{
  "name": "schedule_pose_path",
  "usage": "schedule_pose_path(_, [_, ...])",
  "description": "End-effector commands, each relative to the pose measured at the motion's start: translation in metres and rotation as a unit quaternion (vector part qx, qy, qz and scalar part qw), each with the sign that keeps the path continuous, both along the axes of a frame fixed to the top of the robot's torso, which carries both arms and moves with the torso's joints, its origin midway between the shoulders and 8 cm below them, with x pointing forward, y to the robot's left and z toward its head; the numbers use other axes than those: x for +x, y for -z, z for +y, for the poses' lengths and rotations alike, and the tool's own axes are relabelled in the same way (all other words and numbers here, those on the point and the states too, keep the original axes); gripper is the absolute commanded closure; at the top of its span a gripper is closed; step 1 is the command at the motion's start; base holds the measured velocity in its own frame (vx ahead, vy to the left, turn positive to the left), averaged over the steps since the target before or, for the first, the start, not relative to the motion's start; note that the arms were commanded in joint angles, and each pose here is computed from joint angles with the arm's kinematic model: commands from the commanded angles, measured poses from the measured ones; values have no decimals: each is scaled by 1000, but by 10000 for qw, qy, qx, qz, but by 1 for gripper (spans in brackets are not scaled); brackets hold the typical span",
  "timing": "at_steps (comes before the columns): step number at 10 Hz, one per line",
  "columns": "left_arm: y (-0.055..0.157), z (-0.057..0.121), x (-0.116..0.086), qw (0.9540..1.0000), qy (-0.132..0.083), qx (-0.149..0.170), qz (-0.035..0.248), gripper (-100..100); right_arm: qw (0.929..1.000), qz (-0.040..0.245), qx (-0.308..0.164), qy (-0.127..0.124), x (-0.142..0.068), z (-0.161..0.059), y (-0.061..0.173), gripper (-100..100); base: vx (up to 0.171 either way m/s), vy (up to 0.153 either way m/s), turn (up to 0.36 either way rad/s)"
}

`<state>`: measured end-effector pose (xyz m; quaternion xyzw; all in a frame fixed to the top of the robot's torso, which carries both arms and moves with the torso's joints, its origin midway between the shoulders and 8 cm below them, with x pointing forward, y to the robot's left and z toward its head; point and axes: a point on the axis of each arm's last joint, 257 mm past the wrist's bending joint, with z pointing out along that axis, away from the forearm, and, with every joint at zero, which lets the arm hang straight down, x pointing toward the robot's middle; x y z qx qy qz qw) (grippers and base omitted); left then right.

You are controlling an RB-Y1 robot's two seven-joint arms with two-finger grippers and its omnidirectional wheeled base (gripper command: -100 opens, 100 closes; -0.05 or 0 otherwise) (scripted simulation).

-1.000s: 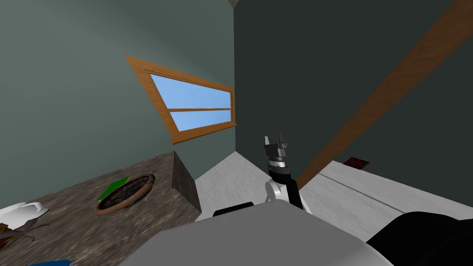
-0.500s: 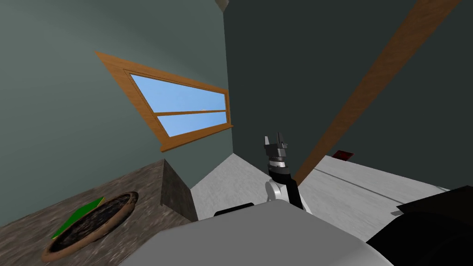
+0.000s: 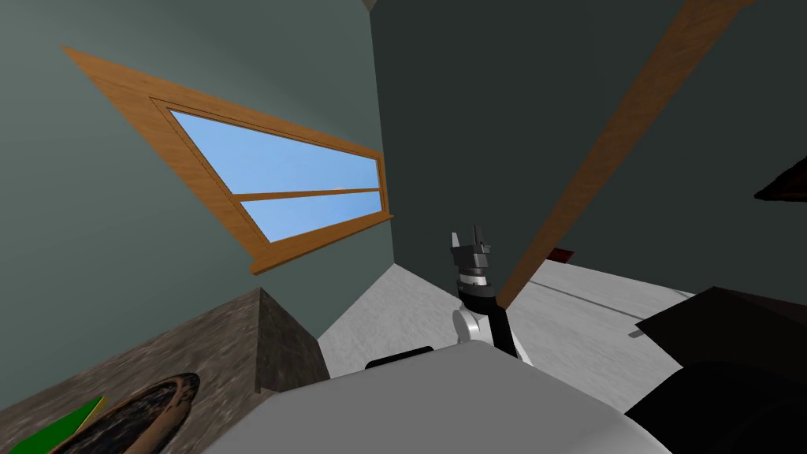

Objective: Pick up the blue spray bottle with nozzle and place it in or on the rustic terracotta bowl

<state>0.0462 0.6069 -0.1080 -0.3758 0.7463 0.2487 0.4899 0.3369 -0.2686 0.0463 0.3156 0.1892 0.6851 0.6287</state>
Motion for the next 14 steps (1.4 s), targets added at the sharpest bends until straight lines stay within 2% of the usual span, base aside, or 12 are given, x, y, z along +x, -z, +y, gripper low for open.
schedule_pose_path(1, [-10,-8,9,10000,76,2,23,100,10000,0,0,0,0,0,0,0,64,216,-175])
schedule_pose_path(5, [-22,-36,39,9991,421,-54,-94,100,10000,0,1,0,0,0,0,0,32,108,-60])
schedule_pose_path(6, [-20,-31,33,9993,358,-42,-70,100,10000,0,1,0,0,0,0,0,0,20,-12])
schedule_pose_path(7, [-20,-32,34,9993,373,-43,-77,-100,10000,0,2,0,0,0,0,0,0,0,0])
schedule_pose_path(11, [-20,-32,34,9993,373,-43,-76,-100,10000,-1,2,0,0,0,0,0,0,0,0])
schedule_pose_path(12, [-20,-32,34,9993,373,-43,-76,0,10000,-1,2,0,0,0,0,0,0,0,0])
schedule_pose_path(13, [-32,-28,32,9994,331,-37,-93,-100,10000,-1,2,0,0,0,0,0,-15,-7,-37])
schedule_pose_path(14, [-38,-26,31,9995,312,-35,-102,-100,10000,-1,2,-1,0,0,0,0,-30,-11,-37])
